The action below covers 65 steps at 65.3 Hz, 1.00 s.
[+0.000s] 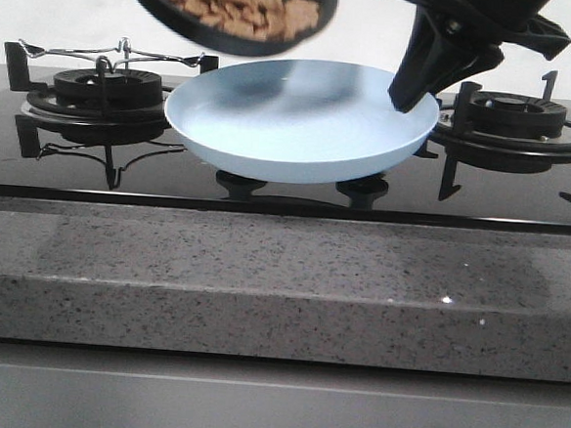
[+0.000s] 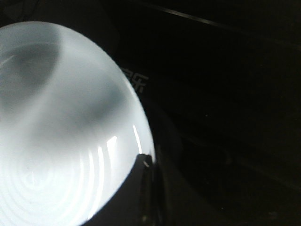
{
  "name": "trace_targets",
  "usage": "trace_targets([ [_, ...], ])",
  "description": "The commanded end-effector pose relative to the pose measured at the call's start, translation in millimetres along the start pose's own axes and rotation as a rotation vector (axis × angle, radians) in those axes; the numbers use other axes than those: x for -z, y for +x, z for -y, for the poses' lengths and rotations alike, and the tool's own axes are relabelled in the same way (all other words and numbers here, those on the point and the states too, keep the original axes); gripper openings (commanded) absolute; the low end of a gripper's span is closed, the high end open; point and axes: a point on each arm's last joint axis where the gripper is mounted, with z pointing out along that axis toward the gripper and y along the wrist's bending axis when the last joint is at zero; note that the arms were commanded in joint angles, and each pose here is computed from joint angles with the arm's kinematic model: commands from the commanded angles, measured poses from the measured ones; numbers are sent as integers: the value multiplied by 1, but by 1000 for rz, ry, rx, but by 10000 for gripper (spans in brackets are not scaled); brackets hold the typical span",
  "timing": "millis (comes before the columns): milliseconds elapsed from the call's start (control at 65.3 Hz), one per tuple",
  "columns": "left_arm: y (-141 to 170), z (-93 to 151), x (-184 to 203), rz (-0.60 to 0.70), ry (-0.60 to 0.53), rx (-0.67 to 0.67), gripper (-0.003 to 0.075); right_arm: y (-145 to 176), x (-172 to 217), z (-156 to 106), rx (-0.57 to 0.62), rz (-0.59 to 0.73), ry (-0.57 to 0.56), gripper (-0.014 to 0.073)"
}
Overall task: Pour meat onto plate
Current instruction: 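Lift the black pan with the left gripper and tilt it over the plate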
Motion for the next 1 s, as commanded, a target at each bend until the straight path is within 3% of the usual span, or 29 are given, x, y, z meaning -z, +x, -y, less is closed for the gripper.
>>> trace_targets([
  [0,-17,30,7,107,55,-82,-20,-13,20,-7,5,113,-15,-113],
  [352,-11,74,5,144,102,-470,-20,-13,20,-7,5,112,-15,-113],
  [613,-10,79,4,161,87,-721,-20,-13,20,-7,5,112,-15,-113],
  [812,-10,79,4,166,80,-811,-20,-13,20,-7,5,112,-15,-113],
  [980,-9,81,4,173,91,-963,-20,-13,20,-7,5,112,-15,-113],
])
